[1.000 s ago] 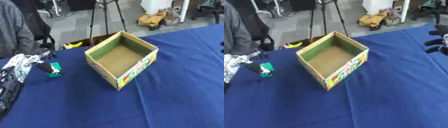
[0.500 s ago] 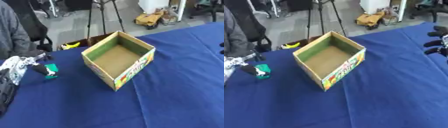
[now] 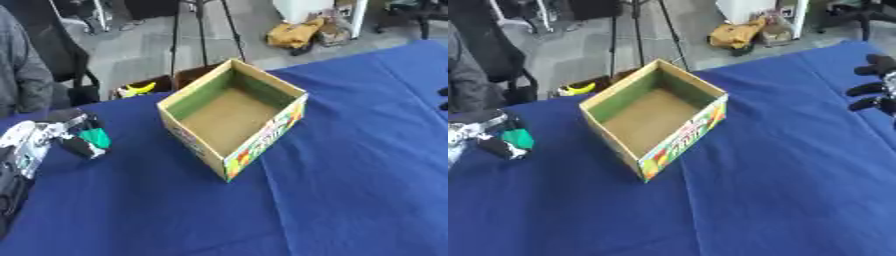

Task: Pick up objects on the table and place them in the box.

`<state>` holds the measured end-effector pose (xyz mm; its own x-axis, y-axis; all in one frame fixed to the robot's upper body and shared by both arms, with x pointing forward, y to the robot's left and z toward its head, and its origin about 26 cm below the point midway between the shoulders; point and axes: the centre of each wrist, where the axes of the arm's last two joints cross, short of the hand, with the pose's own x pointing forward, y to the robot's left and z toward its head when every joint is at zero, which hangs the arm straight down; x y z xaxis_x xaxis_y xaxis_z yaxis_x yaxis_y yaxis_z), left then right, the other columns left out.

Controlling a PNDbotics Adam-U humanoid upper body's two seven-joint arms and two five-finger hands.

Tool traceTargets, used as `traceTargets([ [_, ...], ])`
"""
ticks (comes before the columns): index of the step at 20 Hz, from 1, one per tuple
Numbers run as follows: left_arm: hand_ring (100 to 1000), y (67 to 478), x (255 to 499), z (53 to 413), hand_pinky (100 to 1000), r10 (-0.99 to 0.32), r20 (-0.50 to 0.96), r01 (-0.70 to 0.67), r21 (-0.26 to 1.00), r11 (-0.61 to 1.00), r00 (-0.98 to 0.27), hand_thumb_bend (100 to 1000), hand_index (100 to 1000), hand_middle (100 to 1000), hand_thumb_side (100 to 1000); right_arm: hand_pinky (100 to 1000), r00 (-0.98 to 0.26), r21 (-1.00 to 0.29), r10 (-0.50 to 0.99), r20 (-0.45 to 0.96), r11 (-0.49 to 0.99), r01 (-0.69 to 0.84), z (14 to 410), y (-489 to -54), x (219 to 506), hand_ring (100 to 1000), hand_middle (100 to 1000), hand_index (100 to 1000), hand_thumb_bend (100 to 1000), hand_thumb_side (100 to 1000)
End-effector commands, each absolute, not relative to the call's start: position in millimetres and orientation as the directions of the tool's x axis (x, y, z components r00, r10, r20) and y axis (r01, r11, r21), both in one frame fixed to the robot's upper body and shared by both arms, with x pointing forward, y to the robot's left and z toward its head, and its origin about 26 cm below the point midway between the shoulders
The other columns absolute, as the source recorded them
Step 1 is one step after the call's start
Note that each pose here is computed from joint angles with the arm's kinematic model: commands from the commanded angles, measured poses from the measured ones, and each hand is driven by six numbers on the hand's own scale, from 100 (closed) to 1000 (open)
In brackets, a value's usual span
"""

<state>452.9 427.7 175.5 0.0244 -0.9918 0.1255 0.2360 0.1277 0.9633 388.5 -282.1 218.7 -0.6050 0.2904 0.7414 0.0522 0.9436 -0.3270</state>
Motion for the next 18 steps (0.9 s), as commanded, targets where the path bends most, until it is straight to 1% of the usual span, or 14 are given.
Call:
traceTargets([
  [1,741,441.8,448.6,193.2,762,-0.993,0.11,0.208,0.971,0.117,0.045,396,788,706,305,531,-0.627,-0.34,0.304,0.717,0.938,0.066,231.9,-286.6,387.9,626,725,859,100,848],
  [5,757,442.3,448.3,194.9,779,-0.994,0.102,0.249,0.962,0.109,0.042,421,799,727,313,531,-0.624,-0.338,0.304,0.72,0.939,0.067,230.8,-286.8,388.0,626,725,859,100,847],
  [8,763,443.2,447.9,197.9,786,-0.995,0.084,0.29,0.953,0.093,0.046,409,801,734,307,532,-0.623,-0.337,0.303,0.721,0.939,0.066,230.0,-286.9,388.1,626,725,859,100,845],
  [9,764,443.5,447.7,198.6,787,-0.996,0.078,0.302,0.949,0.089,0.047,372,801,735,297,532,-0.622,-0.337,0.303,0.722,0.939,0.066,229.7,-286.9,388.1,626,725,859,100,845],
  [15,762,446.6,446.1,201.1,784,-0.997,0.048,0.36,0.931,0.068,0.066,240,793,733,253,532,-0.619,-0.337,0.303,0.724,0.939,0.066,228.3,-287.2,388.2,626,725,858,100,845],
  [16,761,447.0,445.8,201.2,782,-0.997,0.043,0.366,0.928,0.065,0.069,225,792,733,245,532,-0.618,-0.337,0.304,0.725,0.939,0.066,228.0,-287.4,388.3,626,725,858,100,845],
  [18,760,447.6,445.5,201.2,781,-0.997,0.036,0.376,0.925,0.061,0.072,223,791,733,241,532,-0.617,-0.336,0.304,0.726,0.939,0.067,227.8,-287.7,388.3,627,725,858,100,847],
])
